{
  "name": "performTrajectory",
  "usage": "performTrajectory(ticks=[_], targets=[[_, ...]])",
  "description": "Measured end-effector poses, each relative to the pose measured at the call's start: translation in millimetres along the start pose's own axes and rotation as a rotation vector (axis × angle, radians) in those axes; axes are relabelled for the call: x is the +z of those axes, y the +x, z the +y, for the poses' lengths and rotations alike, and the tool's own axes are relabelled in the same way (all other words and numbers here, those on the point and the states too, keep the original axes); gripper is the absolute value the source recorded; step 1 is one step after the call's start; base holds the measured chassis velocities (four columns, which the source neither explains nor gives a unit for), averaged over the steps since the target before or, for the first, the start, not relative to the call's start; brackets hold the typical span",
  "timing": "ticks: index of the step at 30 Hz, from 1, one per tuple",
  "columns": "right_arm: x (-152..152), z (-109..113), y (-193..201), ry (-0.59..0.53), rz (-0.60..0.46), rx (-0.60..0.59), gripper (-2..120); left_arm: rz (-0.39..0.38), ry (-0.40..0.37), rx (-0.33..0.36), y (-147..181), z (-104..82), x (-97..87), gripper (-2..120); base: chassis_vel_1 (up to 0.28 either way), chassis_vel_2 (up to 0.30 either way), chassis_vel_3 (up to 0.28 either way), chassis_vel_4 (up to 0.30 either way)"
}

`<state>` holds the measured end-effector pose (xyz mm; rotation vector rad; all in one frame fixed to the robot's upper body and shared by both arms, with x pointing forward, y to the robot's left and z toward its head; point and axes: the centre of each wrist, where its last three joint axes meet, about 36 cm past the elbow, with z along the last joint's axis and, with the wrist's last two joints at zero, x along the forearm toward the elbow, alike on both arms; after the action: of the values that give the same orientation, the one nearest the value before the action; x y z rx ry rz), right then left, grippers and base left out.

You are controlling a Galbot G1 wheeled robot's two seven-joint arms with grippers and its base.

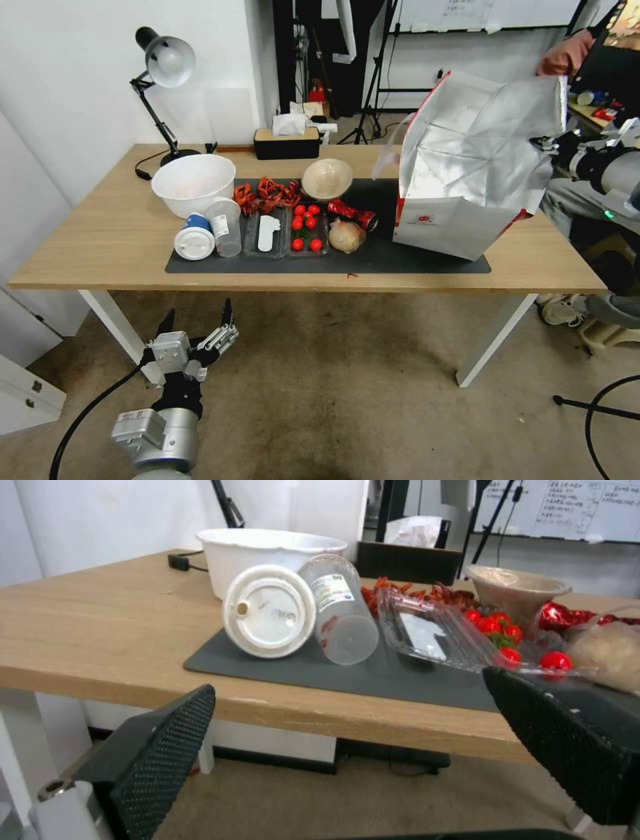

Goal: Pick up the food delivery bag from the floor and place it on the table.

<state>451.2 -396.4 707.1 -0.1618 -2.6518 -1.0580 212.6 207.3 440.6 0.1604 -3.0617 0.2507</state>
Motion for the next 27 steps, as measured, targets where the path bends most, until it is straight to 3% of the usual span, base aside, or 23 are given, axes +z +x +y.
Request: performTrajectory(ticks=[10, 27], targets=[[-8, 3, -9, 0.035, 0.052, 0.070, 0, 0.003, -0.002, -0.003, 0, 0.3, 1.3, 100, 0.000, 0.000, 0.000, 0.000], [-11, 1, -27, 0.068, 0.098, 0.073, 0, -0.001, 0.000, -0.007, 0, 0.5, 0.9, 100, 0.000, 0.000, 0.000, 0.000]])
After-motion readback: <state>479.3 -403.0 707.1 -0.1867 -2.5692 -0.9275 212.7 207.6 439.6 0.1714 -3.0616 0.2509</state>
